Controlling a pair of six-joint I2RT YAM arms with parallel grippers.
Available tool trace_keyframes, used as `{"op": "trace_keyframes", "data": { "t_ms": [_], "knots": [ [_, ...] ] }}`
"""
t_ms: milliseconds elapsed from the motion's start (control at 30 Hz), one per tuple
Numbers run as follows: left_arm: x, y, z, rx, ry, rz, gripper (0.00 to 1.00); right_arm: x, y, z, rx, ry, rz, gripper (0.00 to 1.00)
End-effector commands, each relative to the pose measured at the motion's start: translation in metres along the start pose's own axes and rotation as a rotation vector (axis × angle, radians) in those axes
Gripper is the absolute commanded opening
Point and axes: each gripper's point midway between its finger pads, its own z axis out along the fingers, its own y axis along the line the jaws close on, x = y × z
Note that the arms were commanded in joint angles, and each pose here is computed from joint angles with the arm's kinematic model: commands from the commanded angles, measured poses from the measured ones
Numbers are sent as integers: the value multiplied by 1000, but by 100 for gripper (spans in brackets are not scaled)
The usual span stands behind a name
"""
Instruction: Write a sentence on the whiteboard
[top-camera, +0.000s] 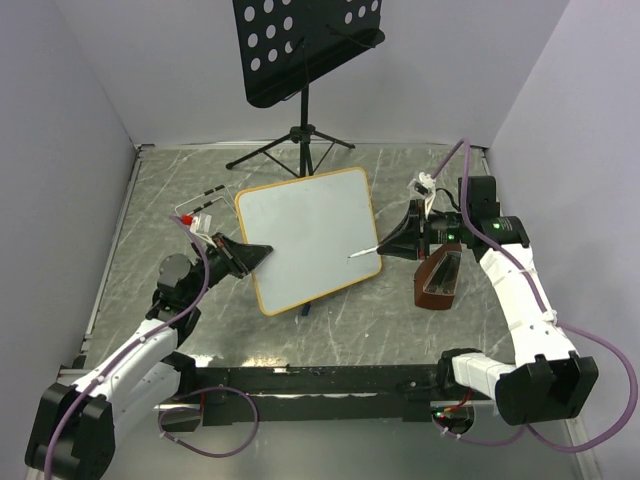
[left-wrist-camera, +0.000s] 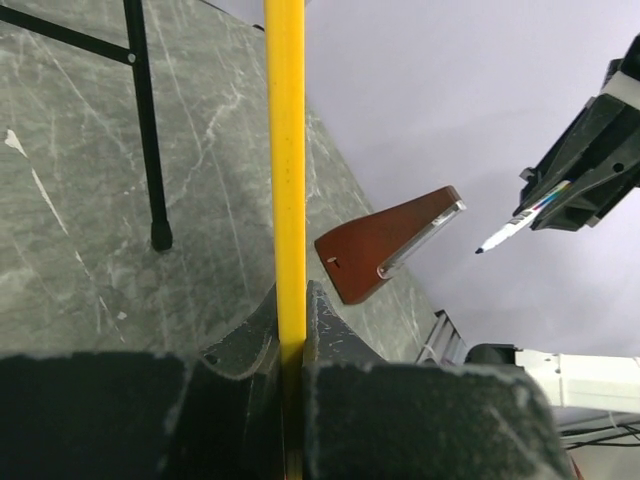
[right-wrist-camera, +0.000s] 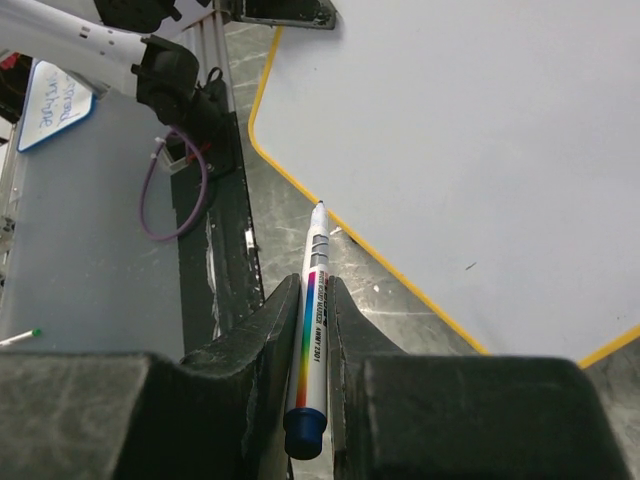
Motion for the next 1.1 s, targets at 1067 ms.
{"op": "trace_keyframes", "data": {
  "t_ms": [1067],
  "knots": [
    [-2,-30,28,176,-188,227,1,-21,-14,-3,161,6,-193,0]
  ]
}}
